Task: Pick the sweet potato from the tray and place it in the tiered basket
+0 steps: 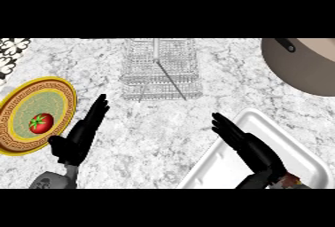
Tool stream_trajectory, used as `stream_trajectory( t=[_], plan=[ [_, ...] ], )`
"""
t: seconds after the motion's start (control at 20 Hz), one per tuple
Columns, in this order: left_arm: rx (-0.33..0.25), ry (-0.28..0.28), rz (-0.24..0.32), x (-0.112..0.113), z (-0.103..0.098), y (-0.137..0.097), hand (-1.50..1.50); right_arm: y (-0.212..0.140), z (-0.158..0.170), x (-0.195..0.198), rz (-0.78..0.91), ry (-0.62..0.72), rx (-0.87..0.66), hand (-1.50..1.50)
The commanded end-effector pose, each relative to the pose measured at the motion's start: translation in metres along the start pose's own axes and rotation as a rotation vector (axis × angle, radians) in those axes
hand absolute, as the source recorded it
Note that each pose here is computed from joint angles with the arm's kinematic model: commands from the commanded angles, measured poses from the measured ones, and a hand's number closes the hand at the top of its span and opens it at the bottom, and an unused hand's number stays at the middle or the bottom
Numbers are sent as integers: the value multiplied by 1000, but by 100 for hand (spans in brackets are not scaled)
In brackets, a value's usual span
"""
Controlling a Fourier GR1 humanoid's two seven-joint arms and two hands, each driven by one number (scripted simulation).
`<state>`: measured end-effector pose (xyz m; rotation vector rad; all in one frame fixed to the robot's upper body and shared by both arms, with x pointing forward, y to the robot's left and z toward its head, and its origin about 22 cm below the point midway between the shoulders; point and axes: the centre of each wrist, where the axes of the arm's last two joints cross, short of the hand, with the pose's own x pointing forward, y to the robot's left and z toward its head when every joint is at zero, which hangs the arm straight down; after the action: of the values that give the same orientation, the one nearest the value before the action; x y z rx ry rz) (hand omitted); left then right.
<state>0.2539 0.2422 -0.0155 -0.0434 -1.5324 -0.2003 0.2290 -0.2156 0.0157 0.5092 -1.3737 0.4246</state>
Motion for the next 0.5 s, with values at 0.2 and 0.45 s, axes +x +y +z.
stream_trajectory(
  t=[0.2,0.45],
  plan=[
    [-38,8,5,2,1,10,0,-16,33,64,225,-119,93,-150],
    [-33,-6,-3,7,-14,-4,0,-61,47,134,726,40,148,-150]
  ],
)
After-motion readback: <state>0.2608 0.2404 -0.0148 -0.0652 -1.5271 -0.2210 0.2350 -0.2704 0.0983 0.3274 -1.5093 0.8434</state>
